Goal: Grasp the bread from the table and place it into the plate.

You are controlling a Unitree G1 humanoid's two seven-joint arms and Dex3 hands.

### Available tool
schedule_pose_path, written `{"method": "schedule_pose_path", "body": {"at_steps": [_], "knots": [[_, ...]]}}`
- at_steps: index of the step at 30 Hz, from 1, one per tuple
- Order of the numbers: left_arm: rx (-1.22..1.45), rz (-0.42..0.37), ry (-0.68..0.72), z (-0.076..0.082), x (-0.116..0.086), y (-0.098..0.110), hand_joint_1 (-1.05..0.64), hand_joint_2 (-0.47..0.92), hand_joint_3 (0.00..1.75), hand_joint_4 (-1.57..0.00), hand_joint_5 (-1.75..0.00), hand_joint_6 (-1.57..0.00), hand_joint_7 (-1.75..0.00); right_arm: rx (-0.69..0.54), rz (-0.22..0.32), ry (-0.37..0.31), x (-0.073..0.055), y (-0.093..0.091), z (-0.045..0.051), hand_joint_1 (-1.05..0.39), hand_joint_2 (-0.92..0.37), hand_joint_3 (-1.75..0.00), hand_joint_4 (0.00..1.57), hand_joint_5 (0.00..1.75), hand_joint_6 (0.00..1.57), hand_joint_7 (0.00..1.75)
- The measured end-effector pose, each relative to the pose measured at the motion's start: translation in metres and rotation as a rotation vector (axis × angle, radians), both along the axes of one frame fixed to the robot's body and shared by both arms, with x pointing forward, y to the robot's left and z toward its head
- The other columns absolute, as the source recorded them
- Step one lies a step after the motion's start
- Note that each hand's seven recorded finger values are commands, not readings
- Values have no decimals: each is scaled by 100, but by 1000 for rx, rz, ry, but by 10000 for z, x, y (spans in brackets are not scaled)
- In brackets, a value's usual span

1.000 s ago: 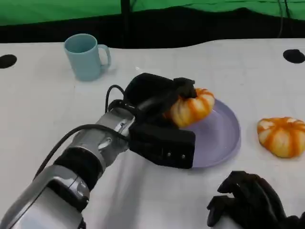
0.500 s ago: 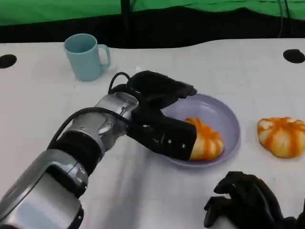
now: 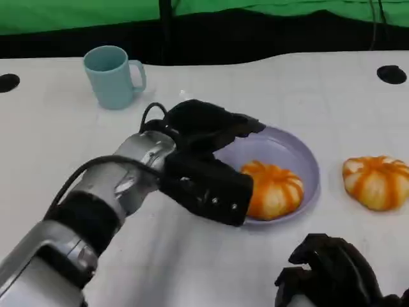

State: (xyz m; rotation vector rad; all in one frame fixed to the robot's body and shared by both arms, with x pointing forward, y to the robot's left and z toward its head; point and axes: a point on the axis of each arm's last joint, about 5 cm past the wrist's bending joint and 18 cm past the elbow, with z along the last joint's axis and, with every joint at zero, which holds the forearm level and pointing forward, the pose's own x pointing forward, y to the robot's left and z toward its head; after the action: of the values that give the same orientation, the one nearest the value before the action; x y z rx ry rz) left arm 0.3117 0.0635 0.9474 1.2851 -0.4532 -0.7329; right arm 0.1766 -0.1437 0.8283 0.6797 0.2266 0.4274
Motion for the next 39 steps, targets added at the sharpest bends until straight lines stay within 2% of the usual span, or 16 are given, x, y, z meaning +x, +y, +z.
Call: {"method": "schedule_pose_path", "body": {"at_steps": [8, 10, 11, 12, 13, 15, 16, 17, 24, 27, 32, 39], "knots": [[-334, 28, 39, -122, -216, 339, -52, 92, 28, -60, -55, -59, -10, 1, 1, 3, 8, -4, 1, -105, -71, 0, 157, 73, 157, 36], [-466, 46, 67, -182, -292, 423, -52, 92, 27, -63, -80, -72, -16, 4, -2, 7, 12, -10, -7, -104, -70, 0, 157, 73, 157, 37], [-558, 59, 92, -217, -335, 466, -51, 92, 28, -59, -106, -77, -22, 7, -3, 10, 13, -11, -13, -104, -70, 0, 157, 74, 157, 38], [-635, 67, 116, -256, -383, 501, -51, 92, 30, -56, -130, -78, -31, 9, -4, 11, 15, -16, -17, -104, -70, 0, 157, 74, 157, 38], [-713, 75, 146, -301, -440, 541, -52, 92, 31, -59, -156, -67, -69, 12, -5, 11, 18, -19, -18, -104, -71, 0, 157, 74, 157, 38], [-840, 82, 210, -372, -555, 622, -53, 92, 32, -60, -170, -53, -111, 13, -3, 8, 21, -22, -20, -104, -71, -1, 157, 74, 157, 38], [-883, 86, 242, -402, -605, 664, -54, 92, 32, -60, -173, -48, -134, 13, -3, 8, 23, -20, -22, -104, -72, -1, 157, 74, 157, 38], [-925, 91, 271, -429, -651, 707, -54, 92, 31, -61, -174, -46, -144, 12, -3, 8, 23, -18, -24, -104, -72, -1, 157, 74, 157, 38], [-1137, 143, 403, -467, -878, 860, -61, 92, 33, -64, -175, -46, -167, 7, 0, 7, 27, -11, -26, -105, -72, -1, 157, 74, 157, 37], [-1261, 149, 488, -521, -1006, 892, -65, 92, 33, -71, -175, -50, -173, 6, -2, 9, 32, -19, -38, -104, -71, 0, 157, 74, 157, 36], [-1401, 189, 661, -689, -1176, 954, -60, 92, 26, -80, -175, -56, -175, 6, -4, 6, 69, -31, -34, -105, -71, 0, 157, 74, 157, 37], [-1540, 158, 830, -845, -1230, 1024, -55, 92, 32, -82, -175, -54, -175, 4, -4, 4, 75, -29, -32, -105, -71, 0, 157, 74, 157, 37]]}}
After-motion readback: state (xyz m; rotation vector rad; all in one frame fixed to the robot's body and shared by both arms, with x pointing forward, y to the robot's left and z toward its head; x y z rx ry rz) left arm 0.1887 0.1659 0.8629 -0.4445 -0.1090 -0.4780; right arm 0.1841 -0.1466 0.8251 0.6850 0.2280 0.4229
